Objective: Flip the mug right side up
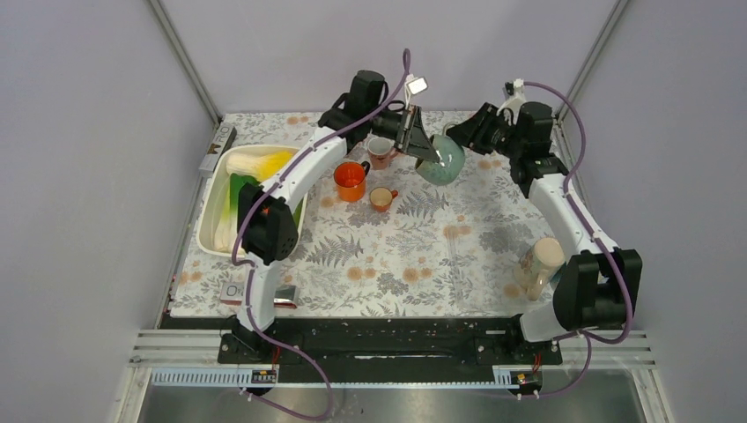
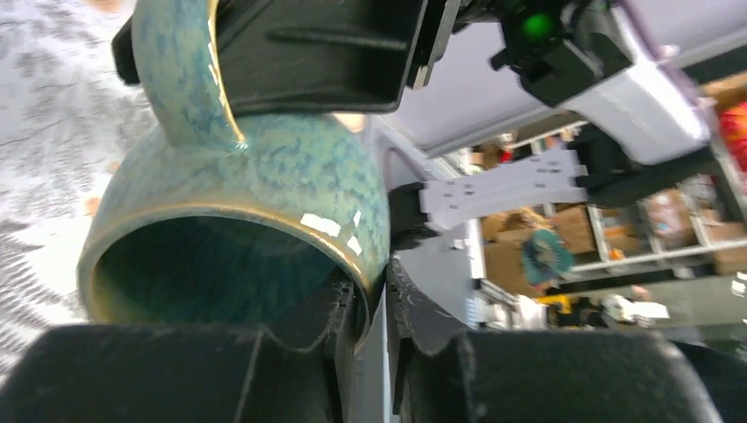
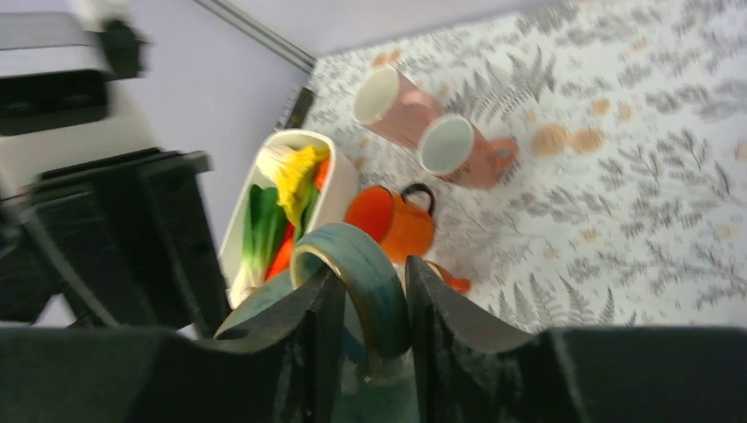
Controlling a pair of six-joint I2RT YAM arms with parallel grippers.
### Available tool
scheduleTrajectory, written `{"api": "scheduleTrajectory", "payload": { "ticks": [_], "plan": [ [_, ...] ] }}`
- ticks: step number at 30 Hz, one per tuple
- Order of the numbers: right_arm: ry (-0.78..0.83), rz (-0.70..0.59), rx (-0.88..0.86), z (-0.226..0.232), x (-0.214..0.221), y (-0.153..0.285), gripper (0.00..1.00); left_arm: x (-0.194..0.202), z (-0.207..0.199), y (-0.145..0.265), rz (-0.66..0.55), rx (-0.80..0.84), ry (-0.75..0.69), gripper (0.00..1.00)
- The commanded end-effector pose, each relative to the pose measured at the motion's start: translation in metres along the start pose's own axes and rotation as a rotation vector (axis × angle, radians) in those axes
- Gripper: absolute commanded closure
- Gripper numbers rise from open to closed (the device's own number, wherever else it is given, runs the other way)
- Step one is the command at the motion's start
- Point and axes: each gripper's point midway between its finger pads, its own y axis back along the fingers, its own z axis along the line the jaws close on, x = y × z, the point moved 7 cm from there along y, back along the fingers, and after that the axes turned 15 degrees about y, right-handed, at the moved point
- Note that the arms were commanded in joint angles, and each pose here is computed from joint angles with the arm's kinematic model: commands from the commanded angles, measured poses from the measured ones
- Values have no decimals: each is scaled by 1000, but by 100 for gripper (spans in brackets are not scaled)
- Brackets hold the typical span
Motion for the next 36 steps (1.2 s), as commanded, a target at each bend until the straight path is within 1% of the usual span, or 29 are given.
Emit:
{"api": "scheduleTrajectory", "payload": {
  "ticks": [1, 3, 7, 11, 14, 16, 19, 23, 26, 29, 30, 32, 36],
  "plan": [
    [-47, 64, 6, -9, 30, -14, 56, 0, 29, 4, -98, -288, -165, 100],
    [-61, 95, 16, -16, 42, -18, 49, 4, 43, 6, -85, -344, -180, 100],
    [-76, 169, 77, -29, 57, -21, 42, 11, 74, 11, -46, -487, -228, 100],
    [-67, 257, 128, -38, 66, -22, 39, 18, 97, 15, 13, -599, -331, 100],
    [-67, 337, 168, -47, 75, -23, 39, 20, 114, 17, 40, -672, -373, 100],
    [-73, 369, 192, -51, 80, -24, 39, 22, 123, 18, 59, -700, -386, 100],
    [-68, 390, 232, -56, 77, -25, 39, 27, 127, 13, 108, -716, -447, 100],
    [-57, 398, 240, -59, 66, -29, 39, 26, 126, 5, 139, -707, -520, 100],
    [-38, 419, 257, -67, 57, -31, 37, 31, 127, 0, 192, -667, -575, 100],
    [5, 470, 235, -72, 53, -39, 31, 46, 132, -6, 290, -607, -630, 100],
    [-1, 519, 224, -76, 59, -42, 29, 51, 134, -7, 324, -599, -650, 100],
    [16, 571, 195, -79, 60, -49, 22, 56, 137, -8, 381, -597, -697, 100],
    [103, 660, 128, -70, 70, -60, 20, 55, 133, -8, 465, -621, -804, 100]
  ]
}}
